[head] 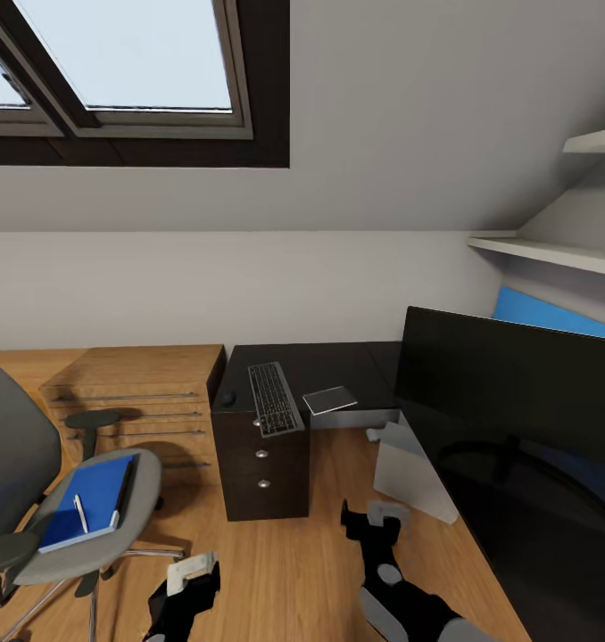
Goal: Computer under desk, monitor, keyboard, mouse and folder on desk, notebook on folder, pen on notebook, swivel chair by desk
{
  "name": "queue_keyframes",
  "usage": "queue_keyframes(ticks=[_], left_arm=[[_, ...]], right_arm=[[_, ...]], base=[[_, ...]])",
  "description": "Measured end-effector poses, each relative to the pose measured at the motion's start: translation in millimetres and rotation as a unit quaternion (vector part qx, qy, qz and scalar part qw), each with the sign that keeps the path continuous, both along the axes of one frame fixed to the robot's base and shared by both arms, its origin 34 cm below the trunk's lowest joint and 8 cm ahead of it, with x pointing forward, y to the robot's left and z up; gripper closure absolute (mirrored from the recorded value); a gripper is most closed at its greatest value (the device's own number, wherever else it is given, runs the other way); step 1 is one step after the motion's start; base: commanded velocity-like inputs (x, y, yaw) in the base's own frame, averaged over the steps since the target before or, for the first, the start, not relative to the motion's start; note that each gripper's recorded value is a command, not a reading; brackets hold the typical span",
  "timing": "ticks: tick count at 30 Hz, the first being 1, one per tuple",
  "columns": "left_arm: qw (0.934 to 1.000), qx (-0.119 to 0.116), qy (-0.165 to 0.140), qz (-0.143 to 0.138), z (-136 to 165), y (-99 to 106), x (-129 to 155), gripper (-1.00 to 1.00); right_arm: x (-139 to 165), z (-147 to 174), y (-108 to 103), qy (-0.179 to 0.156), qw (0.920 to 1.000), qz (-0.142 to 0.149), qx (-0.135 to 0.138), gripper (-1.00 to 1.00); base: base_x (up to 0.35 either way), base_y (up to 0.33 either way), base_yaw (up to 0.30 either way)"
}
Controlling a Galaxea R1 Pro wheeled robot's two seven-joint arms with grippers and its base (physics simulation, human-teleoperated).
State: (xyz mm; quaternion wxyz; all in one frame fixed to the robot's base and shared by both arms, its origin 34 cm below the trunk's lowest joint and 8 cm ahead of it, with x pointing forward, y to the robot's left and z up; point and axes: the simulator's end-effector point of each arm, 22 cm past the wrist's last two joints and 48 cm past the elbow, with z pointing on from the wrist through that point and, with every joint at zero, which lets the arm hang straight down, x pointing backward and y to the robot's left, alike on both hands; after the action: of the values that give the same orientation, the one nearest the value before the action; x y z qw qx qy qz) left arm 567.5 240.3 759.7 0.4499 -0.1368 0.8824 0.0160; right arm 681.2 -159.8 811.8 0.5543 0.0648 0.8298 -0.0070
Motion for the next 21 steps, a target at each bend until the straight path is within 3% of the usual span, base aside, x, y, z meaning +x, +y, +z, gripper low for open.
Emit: queue_keyframes(ticks=[6, 7, 10, 14, 19, 21], left_arm=[[0.9995, -0.010, 0.014, -0.026, 60.9, -7.7, 26.9, -1.00], [0.9994, -0.012, 0.003, -0.031, 85.7, -8.5, 34.9, -1.00], [0.9990, -0.015, -0.024, -0.034, 124.2, -8.3, 45.8, -1.00], [0.9979, -0.018, -0.051, -0.036, 159.3, -7.3, 52.9, -1.00], [0.9972, -0.022, -0.058, -0.042, 168.2, -11.5, 54.2, -1.00], [0.9972, -0.022, -0.057, -0.043, 167.9, -12.4, 54.1, -1.00]], right_arm=[[55.3, 46.8, 1.1, 0.015, 0.9995, 0.009, -0.028, -1.00], [69.7, 63.9, 4.7, 0.015, 0.9993, 0.014, -0.031, -1.00], [87.7, 89.2, 4.5, 0.013, 0.9994, 0.014, -0.029, -1.00], [109.7, 131.0, -21.3, -0.004, 0.9999, -0.010, -0.008, -1.00], [116.6, 169.5, -38.3, -0.036, 0.9990, -0.023, 0.010, -1.00], [111.4, 168.8, -44.2, -0.036, 0.9988, -0.031, 0.010, -1.00]], base=[[0.002, 0.000, 0.000], [0.000, 0.000, 0.000], [0.000, 0.000, 0.000], [0.000, 0.000, 0.000], [0.000, 0.000, 0.000], [0.009, 0.000, 0.000]])
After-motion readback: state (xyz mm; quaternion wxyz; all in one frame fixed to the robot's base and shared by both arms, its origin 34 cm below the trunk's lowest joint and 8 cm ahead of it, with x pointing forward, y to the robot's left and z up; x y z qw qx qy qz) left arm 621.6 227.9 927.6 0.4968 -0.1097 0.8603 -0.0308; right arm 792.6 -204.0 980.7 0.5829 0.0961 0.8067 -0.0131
